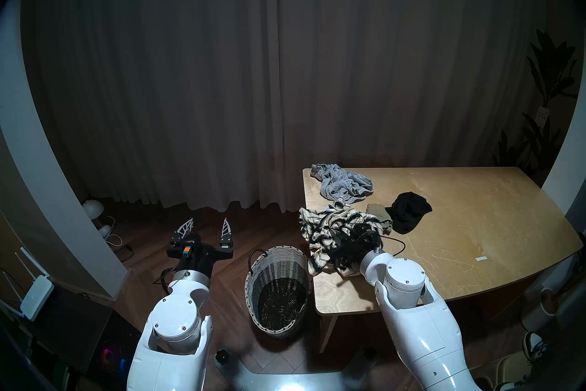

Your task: Toss clothes into the laundry hamper

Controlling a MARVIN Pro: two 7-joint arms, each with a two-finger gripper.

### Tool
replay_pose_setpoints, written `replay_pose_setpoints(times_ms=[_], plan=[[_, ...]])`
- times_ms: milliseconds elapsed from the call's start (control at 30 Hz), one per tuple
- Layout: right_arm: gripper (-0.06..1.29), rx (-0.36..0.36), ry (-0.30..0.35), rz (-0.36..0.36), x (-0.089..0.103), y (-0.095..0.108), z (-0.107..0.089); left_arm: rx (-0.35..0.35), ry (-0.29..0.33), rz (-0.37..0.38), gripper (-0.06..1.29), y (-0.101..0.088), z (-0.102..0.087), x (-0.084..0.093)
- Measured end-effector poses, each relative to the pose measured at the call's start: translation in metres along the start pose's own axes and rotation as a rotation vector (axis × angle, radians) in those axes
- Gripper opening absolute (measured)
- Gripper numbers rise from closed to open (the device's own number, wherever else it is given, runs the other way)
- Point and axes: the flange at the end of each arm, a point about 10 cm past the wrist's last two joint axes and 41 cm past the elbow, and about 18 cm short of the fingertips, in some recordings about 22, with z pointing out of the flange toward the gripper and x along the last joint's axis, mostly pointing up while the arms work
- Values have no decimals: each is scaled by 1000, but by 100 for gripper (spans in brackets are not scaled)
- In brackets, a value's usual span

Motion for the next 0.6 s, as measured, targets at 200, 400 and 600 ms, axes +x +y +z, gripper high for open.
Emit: replay_pose_setpoints(times_ms=[200, 400, 600], plan=[[11, 91, 136, 51, 36, -22, 4, 2, 0, 1, 121, 2, 2, 0], [11, 174, 272, 94, 76, -47, 6, -8, 3, -1, 121, 8, 4, 0], [11, 257, 378, 116, 118, -78, 11, 10, -4, 5, 121, 3, 4, -3]])
